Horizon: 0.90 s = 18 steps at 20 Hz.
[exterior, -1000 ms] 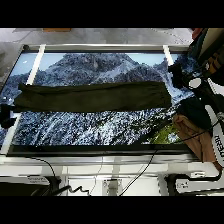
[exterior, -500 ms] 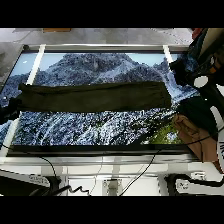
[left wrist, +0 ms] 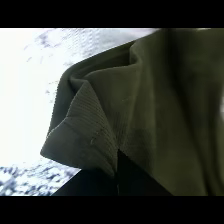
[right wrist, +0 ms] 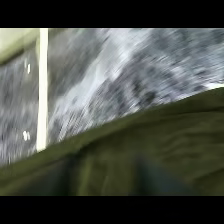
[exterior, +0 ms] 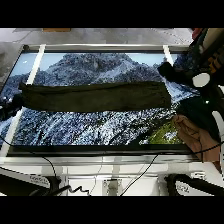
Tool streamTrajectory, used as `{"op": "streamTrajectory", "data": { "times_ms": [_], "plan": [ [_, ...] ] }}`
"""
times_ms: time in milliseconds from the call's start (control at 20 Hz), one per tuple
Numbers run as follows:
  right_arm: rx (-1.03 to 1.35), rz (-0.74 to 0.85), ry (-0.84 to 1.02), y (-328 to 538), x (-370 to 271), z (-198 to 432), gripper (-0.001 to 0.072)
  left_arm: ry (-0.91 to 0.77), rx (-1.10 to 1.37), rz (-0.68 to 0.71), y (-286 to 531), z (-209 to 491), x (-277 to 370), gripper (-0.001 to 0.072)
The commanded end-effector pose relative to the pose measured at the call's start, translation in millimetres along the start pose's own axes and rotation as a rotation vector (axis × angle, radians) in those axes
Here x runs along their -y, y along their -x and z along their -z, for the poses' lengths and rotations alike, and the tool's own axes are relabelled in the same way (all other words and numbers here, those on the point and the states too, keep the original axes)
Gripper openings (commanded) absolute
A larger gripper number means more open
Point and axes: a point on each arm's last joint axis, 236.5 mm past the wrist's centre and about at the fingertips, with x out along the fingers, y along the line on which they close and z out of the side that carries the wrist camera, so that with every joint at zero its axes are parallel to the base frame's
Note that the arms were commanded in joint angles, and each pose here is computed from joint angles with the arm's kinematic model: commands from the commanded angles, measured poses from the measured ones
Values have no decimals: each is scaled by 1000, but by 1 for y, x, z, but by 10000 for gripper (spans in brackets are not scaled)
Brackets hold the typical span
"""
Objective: Fold the clothes and pants, and hang the long-sleeved shirts on hangers.
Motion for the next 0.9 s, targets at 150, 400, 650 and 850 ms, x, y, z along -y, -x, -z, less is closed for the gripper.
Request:
{"op": "streamTrajectory", "data": {
  "times_ms": [150, 400, 650, 850],
  "plan": [
    [123, -138, 210, -30, -93, 18, 30, -200, 18, 126, 43, -27, 65, 17],
    [-102, -224, 149, -102, -146, 111, 29, -436, -39, 282, 106, -17, 123, 17],
    [-283, -359, 132, -168, -231, 195, 28, -500, -14, 365, 162, -22, 161, 18],
    [-407, -449, 60, -197, -279, 269, 27, -536, -39, 414, 188, -13, 176, 18]
  ]
}}
